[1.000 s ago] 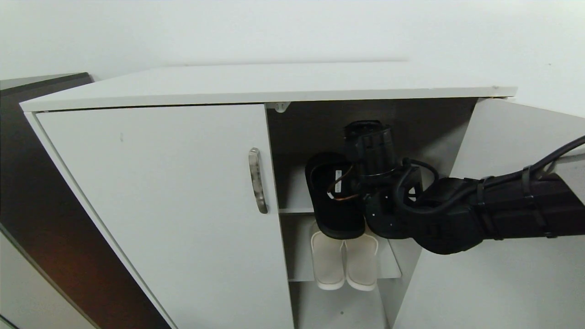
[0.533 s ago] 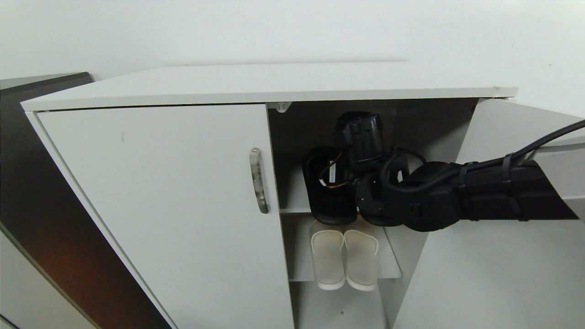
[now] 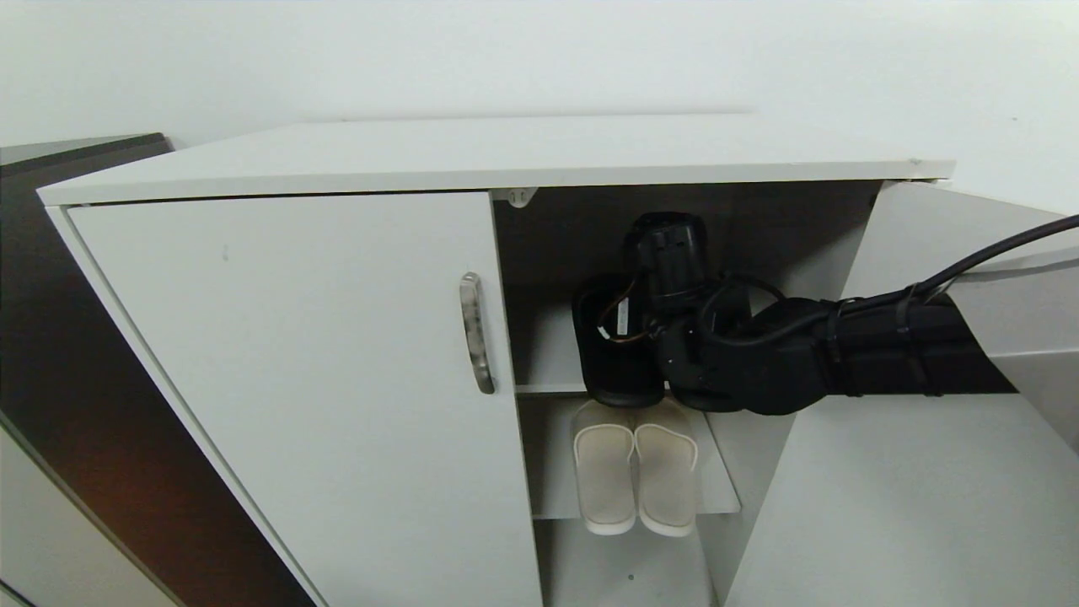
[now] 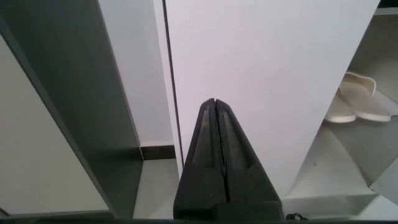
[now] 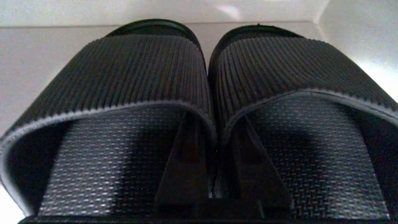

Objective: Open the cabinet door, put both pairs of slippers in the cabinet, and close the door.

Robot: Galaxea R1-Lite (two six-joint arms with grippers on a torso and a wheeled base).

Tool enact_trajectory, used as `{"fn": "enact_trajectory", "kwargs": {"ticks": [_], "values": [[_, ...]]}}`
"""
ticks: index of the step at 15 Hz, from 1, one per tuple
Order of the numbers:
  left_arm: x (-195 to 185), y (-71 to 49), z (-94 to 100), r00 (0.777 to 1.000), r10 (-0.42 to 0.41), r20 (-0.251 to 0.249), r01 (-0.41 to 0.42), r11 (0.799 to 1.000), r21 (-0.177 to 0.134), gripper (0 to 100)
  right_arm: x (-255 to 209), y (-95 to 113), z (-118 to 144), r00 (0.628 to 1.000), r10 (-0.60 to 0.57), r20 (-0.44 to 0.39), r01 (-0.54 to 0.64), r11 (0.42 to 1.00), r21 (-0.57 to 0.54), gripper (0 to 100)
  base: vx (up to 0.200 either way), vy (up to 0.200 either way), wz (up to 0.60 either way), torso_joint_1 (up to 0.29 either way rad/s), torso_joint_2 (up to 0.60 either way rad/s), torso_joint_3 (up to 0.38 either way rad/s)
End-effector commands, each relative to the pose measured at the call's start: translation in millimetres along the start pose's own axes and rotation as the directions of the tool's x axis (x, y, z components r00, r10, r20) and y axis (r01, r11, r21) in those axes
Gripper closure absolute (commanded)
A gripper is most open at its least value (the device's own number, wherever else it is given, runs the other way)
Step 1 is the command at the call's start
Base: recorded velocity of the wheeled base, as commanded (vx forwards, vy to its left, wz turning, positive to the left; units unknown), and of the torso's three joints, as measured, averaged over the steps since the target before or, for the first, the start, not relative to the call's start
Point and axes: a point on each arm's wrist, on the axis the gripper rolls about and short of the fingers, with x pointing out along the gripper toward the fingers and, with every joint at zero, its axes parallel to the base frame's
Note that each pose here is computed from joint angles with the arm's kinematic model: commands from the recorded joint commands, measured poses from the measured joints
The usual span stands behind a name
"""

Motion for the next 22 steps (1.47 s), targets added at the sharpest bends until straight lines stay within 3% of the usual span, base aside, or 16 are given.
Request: {"fn": "enact_trajectory", "kwargs": {"ticks": [1,4,5,10,14,22], "values": [[0.0,0.0,-0.1,1.000,0.000,0.000,0.000,1.000,0.000,100,3.7,0.4,-4.0,1.000,-0.006,-0.007,0.006,1.000,-0.007,100,0.000,0.000,0.00,0.000,0.00,0.000],[-0.1,0.0,0.3,1.000,0.000,0.002,0.000,1.000,0.000,100,6.3,0.4,-6.0,1.000,-0.010,-0.010,0.010,1.000,-0.011,100,0.000,0.000,0.00,0.000,0.00,0.000],[0.0,0.0,0.3,1.000,0.000,0.000,0.000,1.000,0.000,100,7.0,0.2,-5.6,1.000,-0.011,-0.009,0.011,1.000,-0.008,0,0.000,0.000,0.00,0.000,0.00,0.000],[0.1,0.0,-0.1,1.000,0.000,-0.002,0.000,1.000,0.000,100,6.1,-0.9,-5.7,1.000,-0.024,-0.009,0.023,1.000,-0.013,0,0.000,0.000,0.00,0.000,0.00,0.000],[0.0,0.0,-0.1,1.000,0.000,0.000,0.000,1.000,0.000,100,-20.3,-2.9,-3.6,1.000,-0.024,-0.007,0.023,0.999,-0.028,0,0.000,0.000,0.00,0.000,0.00,0.000],[0.0,0.0,-0.1,1.000,0.000,0.000,0.000,1.000,0.000,100,-110.8,-27.8,-41.0,0.996,0.089,-0.023,-0.090,0.993,-0.072,0,0.000,0.000,0.00,0.000,0.00,0.000]]}}
